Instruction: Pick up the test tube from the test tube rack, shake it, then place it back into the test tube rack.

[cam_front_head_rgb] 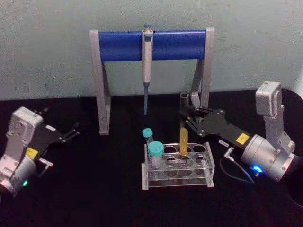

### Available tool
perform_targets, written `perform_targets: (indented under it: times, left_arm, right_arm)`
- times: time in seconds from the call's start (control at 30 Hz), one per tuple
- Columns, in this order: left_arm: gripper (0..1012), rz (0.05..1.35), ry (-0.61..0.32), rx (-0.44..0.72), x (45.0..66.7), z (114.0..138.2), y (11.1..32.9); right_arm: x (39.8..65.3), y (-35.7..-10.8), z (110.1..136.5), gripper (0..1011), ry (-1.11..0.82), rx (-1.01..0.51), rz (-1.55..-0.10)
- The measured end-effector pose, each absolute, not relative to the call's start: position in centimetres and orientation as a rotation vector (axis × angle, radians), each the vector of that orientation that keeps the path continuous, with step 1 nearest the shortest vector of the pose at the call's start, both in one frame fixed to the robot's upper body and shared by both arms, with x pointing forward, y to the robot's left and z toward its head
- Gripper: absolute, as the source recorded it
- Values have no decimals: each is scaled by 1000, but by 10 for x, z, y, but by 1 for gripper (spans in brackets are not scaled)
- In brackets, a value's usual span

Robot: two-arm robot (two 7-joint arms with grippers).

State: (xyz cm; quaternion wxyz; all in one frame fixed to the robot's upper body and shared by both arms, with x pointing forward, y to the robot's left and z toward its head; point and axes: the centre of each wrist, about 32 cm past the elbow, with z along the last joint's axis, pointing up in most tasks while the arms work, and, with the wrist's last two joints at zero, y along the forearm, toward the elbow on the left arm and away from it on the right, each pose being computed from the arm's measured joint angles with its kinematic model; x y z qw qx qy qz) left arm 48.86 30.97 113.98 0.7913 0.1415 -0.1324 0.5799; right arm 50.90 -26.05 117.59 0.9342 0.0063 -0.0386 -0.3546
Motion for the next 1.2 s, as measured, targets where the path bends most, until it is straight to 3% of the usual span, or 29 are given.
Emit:
perform_targets:
  times: [1.2]
  left_arm:
    - [1001,1248,-285,304,489,1140,310]
  right_arm:
    - [514,-260,1162,227,-35,-40,-727]
